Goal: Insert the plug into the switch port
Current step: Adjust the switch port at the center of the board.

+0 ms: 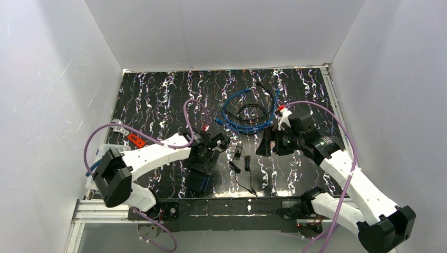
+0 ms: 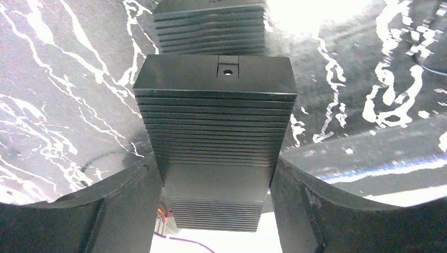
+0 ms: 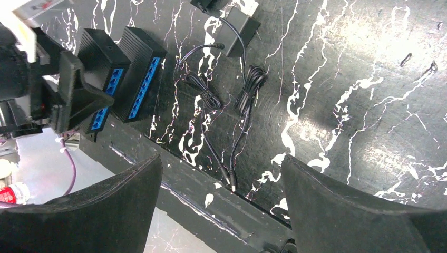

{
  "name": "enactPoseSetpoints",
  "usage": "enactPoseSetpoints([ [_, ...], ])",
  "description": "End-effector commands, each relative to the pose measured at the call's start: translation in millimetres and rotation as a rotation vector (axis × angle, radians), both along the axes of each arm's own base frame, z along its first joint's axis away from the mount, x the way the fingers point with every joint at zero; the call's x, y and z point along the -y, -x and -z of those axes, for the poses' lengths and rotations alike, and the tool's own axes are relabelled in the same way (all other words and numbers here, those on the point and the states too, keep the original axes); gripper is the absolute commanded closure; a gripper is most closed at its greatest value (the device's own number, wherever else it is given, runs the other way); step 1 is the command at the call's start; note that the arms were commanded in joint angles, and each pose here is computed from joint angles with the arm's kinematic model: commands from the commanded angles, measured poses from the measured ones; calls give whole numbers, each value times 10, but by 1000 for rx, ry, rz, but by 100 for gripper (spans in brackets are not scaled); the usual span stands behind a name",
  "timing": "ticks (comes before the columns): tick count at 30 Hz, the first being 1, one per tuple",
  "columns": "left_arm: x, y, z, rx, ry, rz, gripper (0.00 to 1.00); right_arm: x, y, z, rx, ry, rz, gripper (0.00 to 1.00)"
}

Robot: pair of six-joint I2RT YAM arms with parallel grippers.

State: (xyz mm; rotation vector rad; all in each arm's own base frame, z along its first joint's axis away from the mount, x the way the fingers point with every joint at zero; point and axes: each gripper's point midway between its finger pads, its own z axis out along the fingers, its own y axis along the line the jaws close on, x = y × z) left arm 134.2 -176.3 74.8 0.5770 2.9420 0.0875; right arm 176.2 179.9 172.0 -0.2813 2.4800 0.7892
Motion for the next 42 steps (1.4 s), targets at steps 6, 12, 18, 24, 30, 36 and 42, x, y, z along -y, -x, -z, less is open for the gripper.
enactPoseSetpoints([
  [6,418,408,-450,-133,298,45,100,-63,29,-17,28,-25,-52,12],
  [12,698,602,-432,-210,376,53,100,-19,78,-13,29,-12,-54,12],
  [18,874,819,-270,-259,352,78,100,37,159,8,30,-6,-52,12],
  [24,947,1011,-79,-301,324,73,100,103,266,50,14,4,-50,12],
  [30,839,1039,228,-289,270,30,100,130,321,33,22,-5,-48,12],
  [36,685,898,409,-207,178,25,100,121,323,-2,23,-13,-49,12],
  [42,511,750,467,-148,80,57,100,83,283,-1,18,-19,-50,13],
])
